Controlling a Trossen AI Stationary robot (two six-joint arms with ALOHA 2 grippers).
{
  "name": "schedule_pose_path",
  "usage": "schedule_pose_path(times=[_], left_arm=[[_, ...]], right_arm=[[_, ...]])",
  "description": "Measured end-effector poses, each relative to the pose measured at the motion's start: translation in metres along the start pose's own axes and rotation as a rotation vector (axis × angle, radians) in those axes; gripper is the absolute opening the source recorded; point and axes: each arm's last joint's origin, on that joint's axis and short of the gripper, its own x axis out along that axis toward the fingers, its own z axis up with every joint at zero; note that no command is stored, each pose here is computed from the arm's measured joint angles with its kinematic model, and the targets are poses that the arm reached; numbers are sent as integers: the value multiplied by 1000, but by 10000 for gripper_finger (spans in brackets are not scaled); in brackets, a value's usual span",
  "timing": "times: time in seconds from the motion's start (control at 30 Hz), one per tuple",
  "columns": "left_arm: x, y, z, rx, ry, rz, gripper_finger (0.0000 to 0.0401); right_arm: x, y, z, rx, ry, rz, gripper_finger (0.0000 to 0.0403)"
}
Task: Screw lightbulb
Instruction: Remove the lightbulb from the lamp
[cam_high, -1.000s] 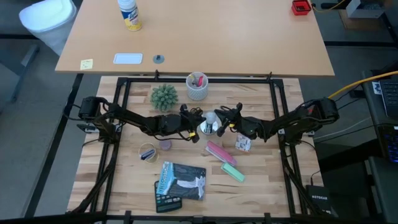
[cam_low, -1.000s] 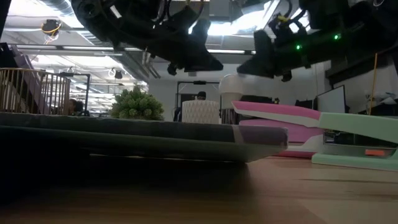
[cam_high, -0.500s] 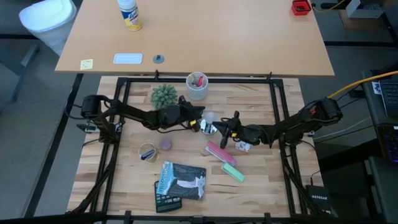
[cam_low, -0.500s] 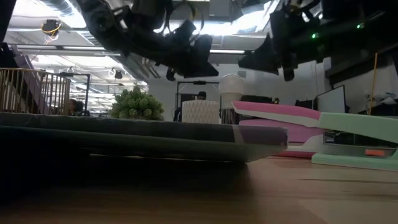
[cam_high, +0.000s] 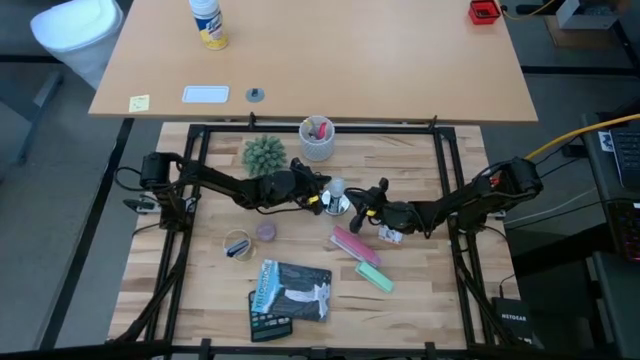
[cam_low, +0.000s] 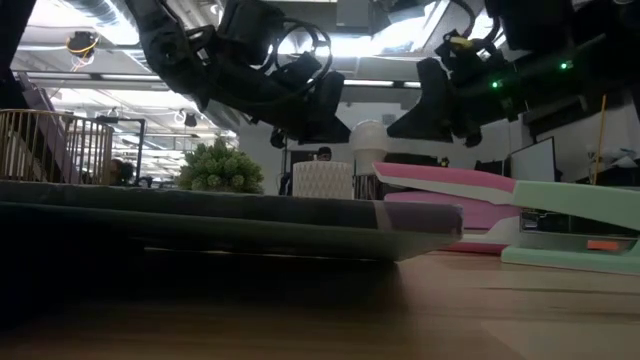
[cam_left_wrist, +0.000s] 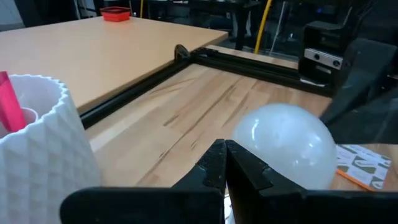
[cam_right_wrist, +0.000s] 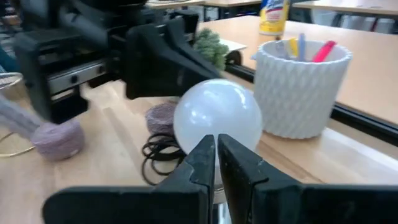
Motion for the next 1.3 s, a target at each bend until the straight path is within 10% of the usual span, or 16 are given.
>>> schedule_pose_path(times=[0.53, 1.3], left_arm=[[-10, -25, -4, 15, 9, -80, 0], [-14, -33, 7, 44, -121, -56, 0]], right_arm=[[2, -7, 1, -3, -30, -142, 28], [-9, -7, 32, -51, -134, -49, 28]])
